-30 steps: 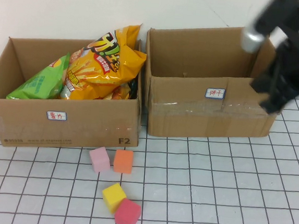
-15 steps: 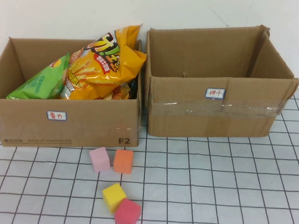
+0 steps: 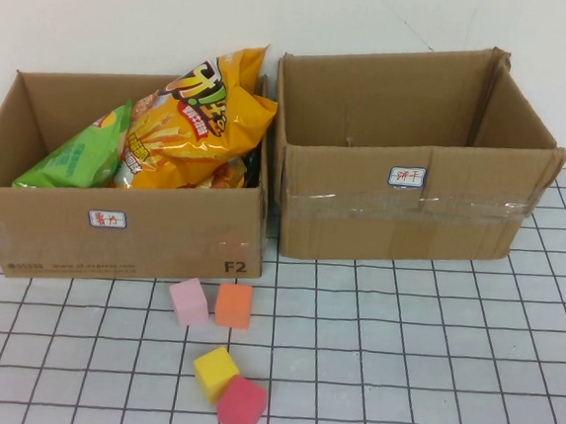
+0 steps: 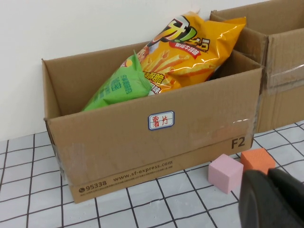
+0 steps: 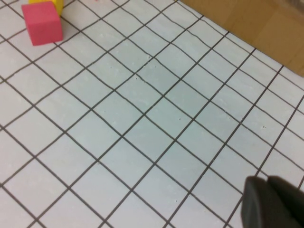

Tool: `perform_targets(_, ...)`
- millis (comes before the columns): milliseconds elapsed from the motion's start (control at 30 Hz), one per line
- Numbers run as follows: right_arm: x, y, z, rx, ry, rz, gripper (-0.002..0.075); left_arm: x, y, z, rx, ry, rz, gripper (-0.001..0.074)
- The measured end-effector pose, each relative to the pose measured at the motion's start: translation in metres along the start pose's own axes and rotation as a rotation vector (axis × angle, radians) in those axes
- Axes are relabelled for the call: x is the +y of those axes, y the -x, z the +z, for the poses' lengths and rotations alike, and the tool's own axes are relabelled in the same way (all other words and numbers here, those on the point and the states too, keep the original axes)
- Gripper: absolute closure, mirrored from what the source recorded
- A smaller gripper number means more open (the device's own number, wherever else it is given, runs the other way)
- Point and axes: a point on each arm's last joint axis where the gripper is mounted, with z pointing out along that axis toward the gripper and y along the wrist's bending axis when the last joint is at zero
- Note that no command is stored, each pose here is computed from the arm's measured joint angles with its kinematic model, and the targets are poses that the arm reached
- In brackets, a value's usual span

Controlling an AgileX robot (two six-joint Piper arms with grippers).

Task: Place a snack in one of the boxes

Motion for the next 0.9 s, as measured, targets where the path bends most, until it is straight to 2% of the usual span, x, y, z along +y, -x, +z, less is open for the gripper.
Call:
perform_targets(633, 0.002, -0.003, -0.002, 0.022, 0.015, 0.002, 0.072, -0.001, -0.005, 0.002, 0.011, -0.004, -0.008, 0.0736)
perform_targets(733, 0.002, -0.003, -0.002, 0.022, 0.015, 0.002, 0.072, 0.001, -0.012, 0.001, 0.017, 0.028, -0.027, 0.0736)
perform_targets(900, 0.002, -0.003, -0.002, 0.024, 0.016, 0.002, 0.072, 0.007, -0.031, -0.004, 0.01, 0.144, -0.117, 0.0736)
